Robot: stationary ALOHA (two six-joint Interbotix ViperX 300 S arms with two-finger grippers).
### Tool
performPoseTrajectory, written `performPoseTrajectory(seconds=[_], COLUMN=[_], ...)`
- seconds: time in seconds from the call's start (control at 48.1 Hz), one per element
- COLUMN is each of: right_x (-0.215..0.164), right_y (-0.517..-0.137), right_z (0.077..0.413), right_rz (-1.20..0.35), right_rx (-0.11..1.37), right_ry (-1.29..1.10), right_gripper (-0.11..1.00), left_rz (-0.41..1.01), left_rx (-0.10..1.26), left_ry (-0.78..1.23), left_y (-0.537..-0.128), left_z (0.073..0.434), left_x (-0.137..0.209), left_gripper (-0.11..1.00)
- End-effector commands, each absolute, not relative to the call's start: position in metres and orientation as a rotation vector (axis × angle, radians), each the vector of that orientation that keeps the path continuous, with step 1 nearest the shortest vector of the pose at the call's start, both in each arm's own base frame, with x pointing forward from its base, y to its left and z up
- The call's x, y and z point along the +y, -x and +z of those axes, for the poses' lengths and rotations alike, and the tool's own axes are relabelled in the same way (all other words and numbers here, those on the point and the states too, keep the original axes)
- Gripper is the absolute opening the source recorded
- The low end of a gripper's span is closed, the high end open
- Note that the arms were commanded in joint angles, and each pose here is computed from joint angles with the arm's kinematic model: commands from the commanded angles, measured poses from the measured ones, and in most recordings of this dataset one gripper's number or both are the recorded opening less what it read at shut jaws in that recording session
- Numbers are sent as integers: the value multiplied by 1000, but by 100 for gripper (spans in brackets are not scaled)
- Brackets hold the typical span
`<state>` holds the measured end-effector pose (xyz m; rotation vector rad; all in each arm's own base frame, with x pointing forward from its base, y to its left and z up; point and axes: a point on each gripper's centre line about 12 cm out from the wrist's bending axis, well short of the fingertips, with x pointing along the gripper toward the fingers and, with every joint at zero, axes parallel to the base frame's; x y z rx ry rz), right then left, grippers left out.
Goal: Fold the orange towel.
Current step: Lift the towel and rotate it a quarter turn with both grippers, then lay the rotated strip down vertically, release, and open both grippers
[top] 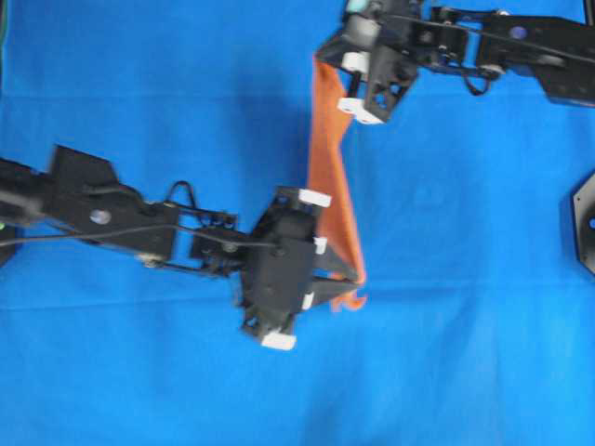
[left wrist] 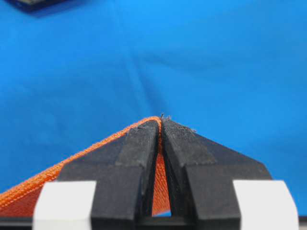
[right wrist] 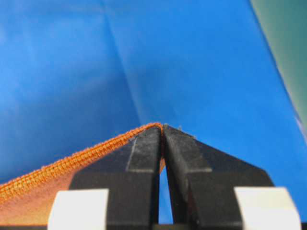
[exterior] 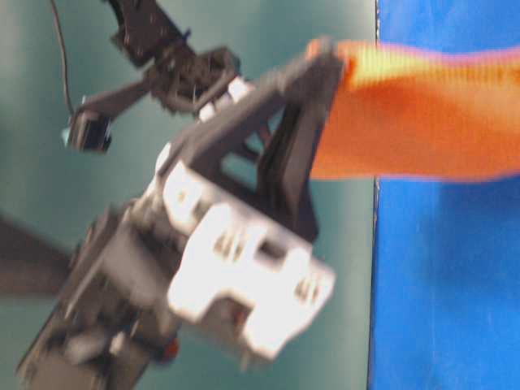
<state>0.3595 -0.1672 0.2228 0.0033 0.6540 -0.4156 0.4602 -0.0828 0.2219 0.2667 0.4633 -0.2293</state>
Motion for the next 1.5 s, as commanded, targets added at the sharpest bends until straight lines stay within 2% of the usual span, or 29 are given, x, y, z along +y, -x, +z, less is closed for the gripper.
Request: performPoseTrajectory(seconds=[0.0, 0.27, 0.479, 0.666, 0.853, 1.02, 1.228, 1.477], right_x=[-194, -183, -179, -182, -183, -184, -184, -181], right_y=[-329, -291, -284, -302, -345, -376, -384, -382], right_z=[241, 236, 233, 214, 195, 182, 174, 172], right_rz=[-515, -541, -542, -513, -442, -402, -386, -377], right_rx=[606, 620, 625, 666, 658, 663, 662, 644], right_ry=[-28, -39, -44, -49, -26, -7, 4, 4], right_gripper=[2, 2, 2, 2, 2, 2, 2, 2], left_rz=[-252, -252, -251, -241, -227, -224, -202, -185], left_rx=[372, 336, 341, 404, 480, 495, 515, 531], left_ry=[-290, -333, -332, -251, -173, -131, -58, -50], left_y=[-478, -518, -530, -511, -476, -447, -428, -427], left_z=[247, 243, 237, 222, 198, 182, 158, 149], left_x=[-100, -106, -107, -103, -97, -96, -91, -84], left_gripper=[2, 2, 2, 2, 2, 2, 2, 2])
